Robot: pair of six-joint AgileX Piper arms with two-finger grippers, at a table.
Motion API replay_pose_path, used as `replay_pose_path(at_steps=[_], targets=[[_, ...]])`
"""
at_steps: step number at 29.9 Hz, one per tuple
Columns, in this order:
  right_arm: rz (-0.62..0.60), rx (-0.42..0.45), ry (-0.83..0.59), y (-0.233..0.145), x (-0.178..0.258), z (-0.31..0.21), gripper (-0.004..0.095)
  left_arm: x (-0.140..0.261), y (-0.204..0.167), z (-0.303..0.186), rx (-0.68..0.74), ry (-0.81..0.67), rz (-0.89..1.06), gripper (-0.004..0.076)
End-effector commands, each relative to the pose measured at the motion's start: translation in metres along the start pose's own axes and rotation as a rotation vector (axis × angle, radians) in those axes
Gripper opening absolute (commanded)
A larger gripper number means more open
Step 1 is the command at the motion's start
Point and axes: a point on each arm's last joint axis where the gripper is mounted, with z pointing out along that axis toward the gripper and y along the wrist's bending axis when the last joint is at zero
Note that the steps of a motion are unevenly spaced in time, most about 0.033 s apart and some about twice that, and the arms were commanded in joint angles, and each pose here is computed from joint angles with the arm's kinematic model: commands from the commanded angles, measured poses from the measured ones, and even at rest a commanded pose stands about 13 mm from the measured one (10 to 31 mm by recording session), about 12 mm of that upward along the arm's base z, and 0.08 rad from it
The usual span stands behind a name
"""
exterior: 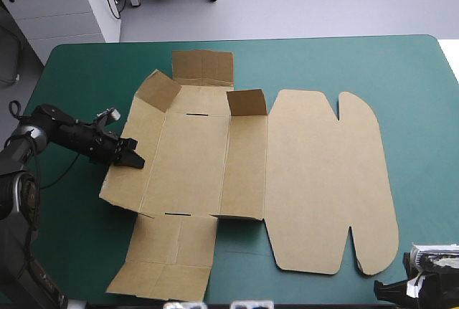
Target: Fold the box
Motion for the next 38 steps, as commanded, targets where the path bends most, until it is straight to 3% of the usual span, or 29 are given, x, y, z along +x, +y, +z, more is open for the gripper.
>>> replay_pose_path(at_steps=[1,11,19,25,38], targets=[[-0.004,0.004,-0.064,-0.001,-0.01,-0.003,-0.0019,-0.01,-0.039,-0.013,0.003,0.001,0.181,-0.0008],[-0.004,0.004,-0.064,-0.001,-0.01,-0.003,-0.0019,-0.053,-0.118,-0.026,-0.237,-0.001,0.594,-0.0008],[-0.004,0.004,-0.064,-0.001,-0.01,-0.003,-0.0019,-0.074,-0.202,-0.032,-0.426,-0.107,0.923,-0.0008],[-0.004,0.004,-0.064,-0.001,-0.01,-0.003,-0.0019,-0.074,-0.252,-0.022,-0.584,-0.156,1.147,-0.0008],[-0.004,0.004,-0.064,-0.001,-0.01,-0.003,-0.0019,-0.051,-0.327,0.018,-0.701,-0.234,1.483,-0.0008]])
